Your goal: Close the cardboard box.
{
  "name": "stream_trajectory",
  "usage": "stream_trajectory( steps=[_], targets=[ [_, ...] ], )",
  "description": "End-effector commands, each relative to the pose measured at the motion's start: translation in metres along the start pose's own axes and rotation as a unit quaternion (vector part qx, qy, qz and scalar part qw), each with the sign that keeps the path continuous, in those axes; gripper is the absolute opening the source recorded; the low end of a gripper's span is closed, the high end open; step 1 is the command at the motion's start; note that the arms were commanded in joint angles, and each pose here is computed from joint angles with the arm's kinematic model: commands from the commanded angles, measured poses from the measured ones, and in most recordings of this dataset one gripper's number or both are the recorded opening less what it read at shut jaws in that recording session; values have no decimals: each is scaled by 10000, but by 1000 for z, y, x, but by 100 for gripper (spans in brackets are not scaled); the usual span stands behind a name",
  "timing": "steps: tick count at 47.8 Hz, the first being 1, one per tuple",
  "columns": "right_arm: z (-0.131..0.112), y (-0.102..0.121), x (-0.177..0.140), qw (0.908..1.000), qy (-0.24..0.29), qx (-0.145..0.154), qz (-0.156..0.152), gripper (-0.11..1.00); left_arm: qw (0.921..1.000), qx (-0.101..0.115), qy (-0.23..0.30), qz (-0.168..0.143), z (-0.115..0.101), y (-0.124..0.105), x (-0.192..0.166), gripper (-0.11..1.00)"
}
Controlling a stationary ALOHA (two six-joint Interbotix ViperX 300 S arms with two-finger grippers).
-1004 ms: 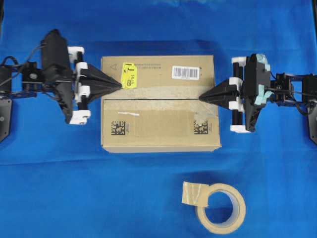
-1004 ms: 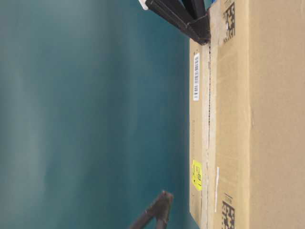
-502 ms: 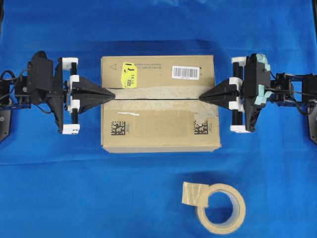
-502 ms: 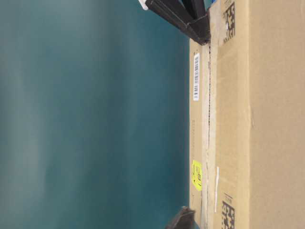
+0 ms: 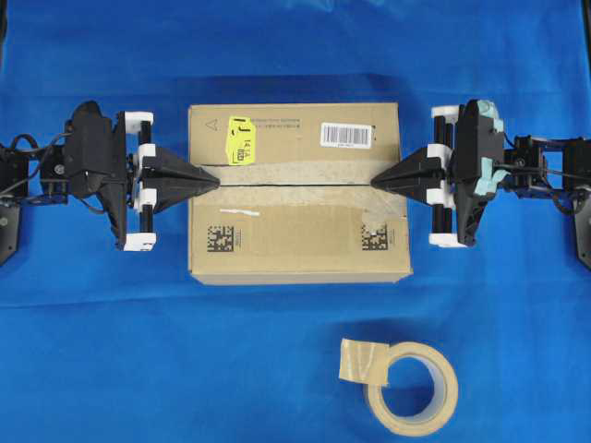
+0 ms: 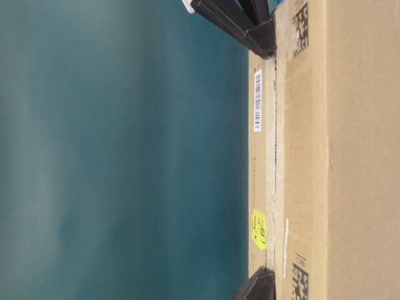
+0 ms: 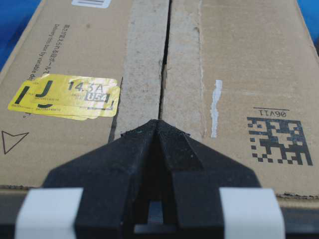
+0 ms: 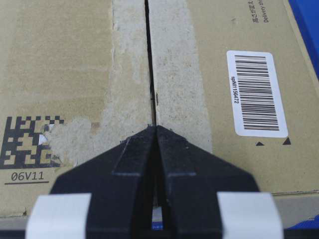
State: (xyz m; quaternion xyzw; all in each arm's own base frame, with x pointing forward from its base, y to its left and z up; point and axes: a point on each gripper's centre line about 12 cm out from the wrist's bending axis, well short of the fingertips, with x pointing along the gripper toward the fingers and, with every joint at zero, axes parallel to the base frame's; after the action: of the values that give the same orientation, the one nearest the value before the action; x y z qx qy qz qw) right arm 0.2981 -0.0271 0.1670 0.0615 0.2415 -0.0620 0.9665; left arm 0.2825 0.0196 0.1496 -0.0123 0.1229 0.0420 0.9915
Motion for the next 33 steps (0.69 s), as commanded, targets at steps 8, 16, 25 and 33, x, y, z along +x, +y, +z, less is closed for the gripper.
stream_trajectory(
  steps=[8,16,25,33],
  targets=[
    [5,-1,0,10000,-86,30,-10,0,9999,-3,-100,19,6,1,2,1],
    [5,0,0,10000,-86,31,-10,0,10000,-3,-85,19,5,1,2,1],
    [5,-1,0,10000,-86,30,-10,0,10000,-4,-92,18,6,1,2,1],
    [5,-1,0,10000,-78,30,-10,0,10000,-13,-92,26,6,1,3,1]
  ],
)
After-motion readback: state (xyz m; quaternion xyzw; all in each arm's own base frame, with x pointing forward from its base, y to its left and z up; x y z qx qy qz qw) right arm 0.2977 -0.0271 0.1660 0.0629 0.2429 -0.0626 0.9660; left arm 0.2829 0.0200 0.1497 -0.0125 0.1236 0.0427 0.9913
